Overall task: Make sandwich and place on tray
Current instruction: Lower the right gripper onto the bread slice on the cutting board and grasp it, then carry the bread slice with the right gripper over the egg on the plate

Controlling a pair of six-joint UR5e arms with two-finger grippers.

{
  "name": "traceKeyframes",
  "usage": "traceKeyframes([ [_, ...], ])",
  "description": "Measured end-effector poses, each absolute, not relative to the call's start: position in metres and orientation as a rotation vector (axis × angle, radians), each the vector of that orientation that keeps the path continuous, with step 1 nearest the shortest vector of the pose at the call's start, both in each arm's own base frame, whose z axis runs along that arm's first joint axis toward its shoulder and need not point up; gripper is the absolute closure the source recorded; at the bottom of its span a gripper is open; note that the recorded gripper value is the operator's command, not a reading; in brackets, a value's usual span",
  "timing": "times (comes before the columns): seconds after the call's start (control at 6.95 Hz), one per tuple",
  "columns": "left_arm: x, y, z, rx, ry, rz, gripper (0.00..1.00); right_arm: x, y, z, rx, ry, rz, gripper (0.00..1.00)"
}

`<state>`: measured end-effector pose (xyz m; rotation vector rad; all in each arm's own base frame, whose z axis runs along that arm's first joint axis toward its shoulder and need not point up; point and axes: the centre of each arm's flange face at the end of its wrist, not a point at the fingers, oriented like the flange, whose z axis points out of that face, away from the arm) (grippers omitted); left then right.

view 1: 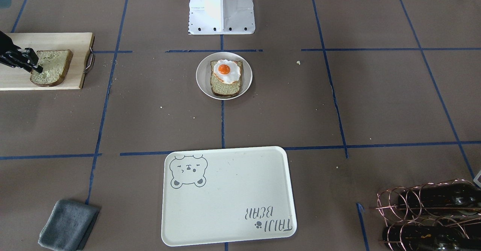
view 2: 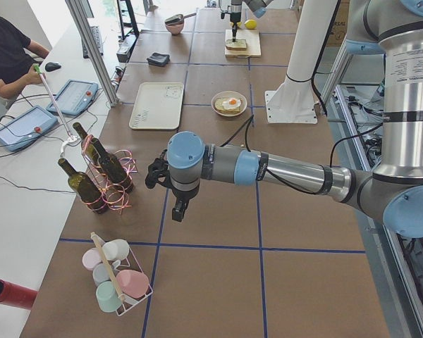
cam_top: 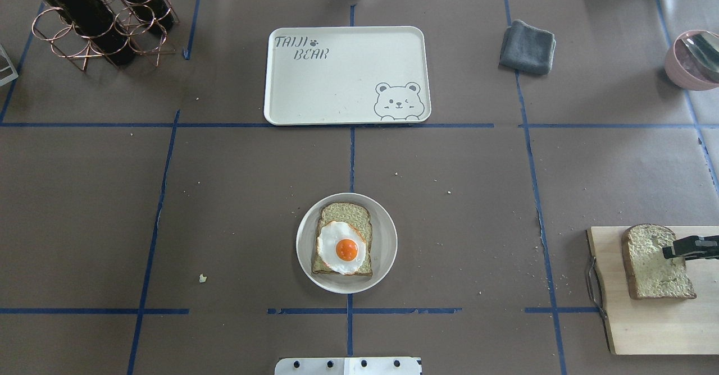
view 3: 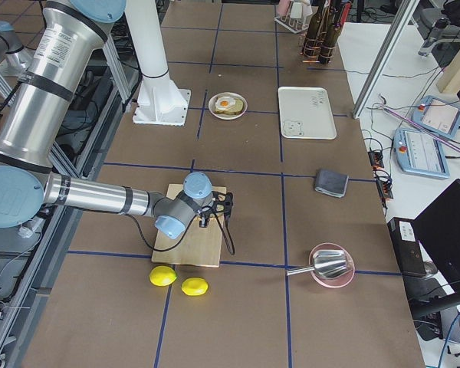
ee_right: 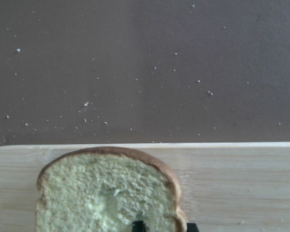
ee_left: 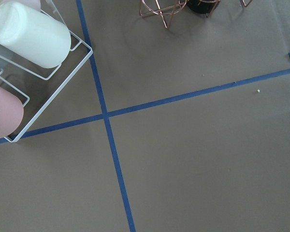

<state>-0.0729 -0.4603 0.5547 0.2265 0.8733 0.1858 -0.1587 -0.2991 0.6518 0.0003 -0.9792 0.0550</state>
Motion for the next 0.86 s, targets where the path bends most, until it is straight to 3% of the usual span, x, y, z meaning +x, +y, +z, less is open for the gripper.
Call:
traceKeyframes([
  [0.58,-0.074,-0.458,0.553,0.229,0.874,0.185,0.0,-0.159,-0.295,0.644,0.005,-1.008,0.039,1.0],
  [0.86,-0.074,-0.457,0.552,0.232,0.874,0.185,0.0,-0.164,-0.298,0.61,0.042,-1.134,0.052,1.0],
])
